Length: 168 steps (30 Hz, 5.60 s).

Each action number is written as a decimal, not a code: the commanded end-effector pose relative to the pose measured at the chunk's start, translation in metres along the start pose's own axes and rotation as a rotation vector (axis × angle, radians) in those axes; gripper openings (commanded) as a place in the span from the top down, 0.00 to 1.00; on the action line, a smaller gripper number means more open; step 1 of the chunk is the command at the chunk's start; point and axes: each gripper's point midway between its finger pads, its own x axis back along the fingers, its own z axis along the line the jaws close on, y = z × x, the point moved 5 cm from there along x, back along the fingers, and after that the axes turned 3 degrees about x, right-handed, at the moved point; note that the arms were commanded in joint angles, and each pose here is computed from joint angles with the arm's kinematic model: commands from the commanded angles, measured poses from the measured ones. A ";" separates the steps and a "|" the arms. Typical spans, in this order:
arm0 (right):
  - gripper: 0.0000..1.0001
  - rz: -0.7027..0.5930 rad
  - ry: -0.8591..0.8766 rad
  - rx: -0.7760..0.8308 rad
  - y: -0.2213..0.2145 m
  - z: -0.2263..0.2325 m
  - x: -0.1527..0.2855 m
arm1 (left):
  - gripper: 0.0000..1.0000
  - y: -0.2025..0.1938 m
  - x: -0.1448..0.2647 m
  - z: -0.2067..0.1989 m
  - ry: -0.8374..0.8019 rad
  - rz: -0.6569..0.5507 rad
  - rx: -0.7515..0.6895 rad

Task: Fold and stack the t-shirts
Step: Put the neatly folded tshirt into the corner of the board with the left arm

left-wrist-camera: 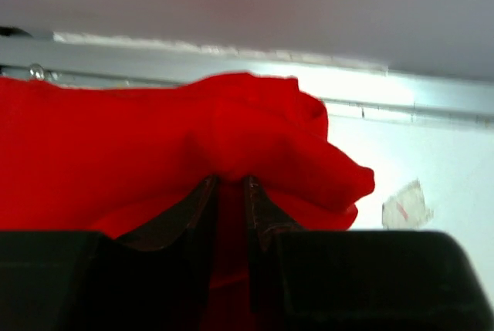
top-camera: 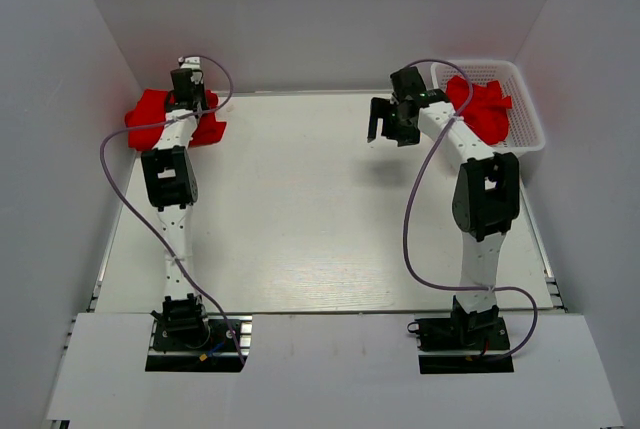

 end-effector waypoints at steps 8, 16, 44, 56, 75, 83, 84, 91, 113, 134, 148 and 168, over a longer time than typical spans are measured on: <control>0.10 0.009 0.000 -0.005 0.009 0.003 0.003 | 0.53 0.077 -0.003 0.016 0.026 -0.346 0.290; 0.10 0.012 0.084 -0.001 0.006 0.013 0.011 | 0.00 0.119 0.039 0.019 0.032 -0.345 0.303; 0.10 0.059 0.102 0.001 -0.034 0.003 0.016 | 0.23 0.007 0.106 -0.028 -0.009 0.174 -0.130; 0.10 0.078 0.085 -0.007 -0.039 0.001 0.012 | 0.53 -0.002 0.108 -0.037 -0.014 0.189 -0.143; 0.10 0.075 0.050 -0.002 -0.041 -0.004 0.018 | 1.00 0.013 0.108 -0.034 0.018 0.152 -0.129; 0.10 0.064 0.065 -0.001 -0.037 -0.002 0.021 | 1.00 0.050 0.142 -0.044 -0.089 0.072 -0.103; 0.10 0.061 0.067 0.000 -0.038 -0.001 0.022 | 1.00 0.056 0.146 -0.047 -0.116 0.059 -0.101; 0.10 0.049 0.076 0.003 -0.039 0.000 0.026 | 1.00 0.042 0.158 -0.051 -0.164 0.092 -0.102; 0.10 0.055 0.086 0.015 -0.040 0.000 0.027 | 0.18 0.017 0.182 -0.070 -0.281 0.152 -0.090; 0.10 0.097 0.054 0.018 -0.040 -0.006 0.013 | 0.20 0.051 0.091 -0.078 -0.215 0.021 -0.206; 0.10 0.142 0.069 0.024 -0.037 -0.001 0.005 | 0.35 0.031 0.063 -0.070 -0.054 0.012 -0.250; 0.10 0.173 0.054 0.028 -0.036 -0.001 0.005 | 0.62 0.056 0.051 -0.069 0.005 -0.088 -0.172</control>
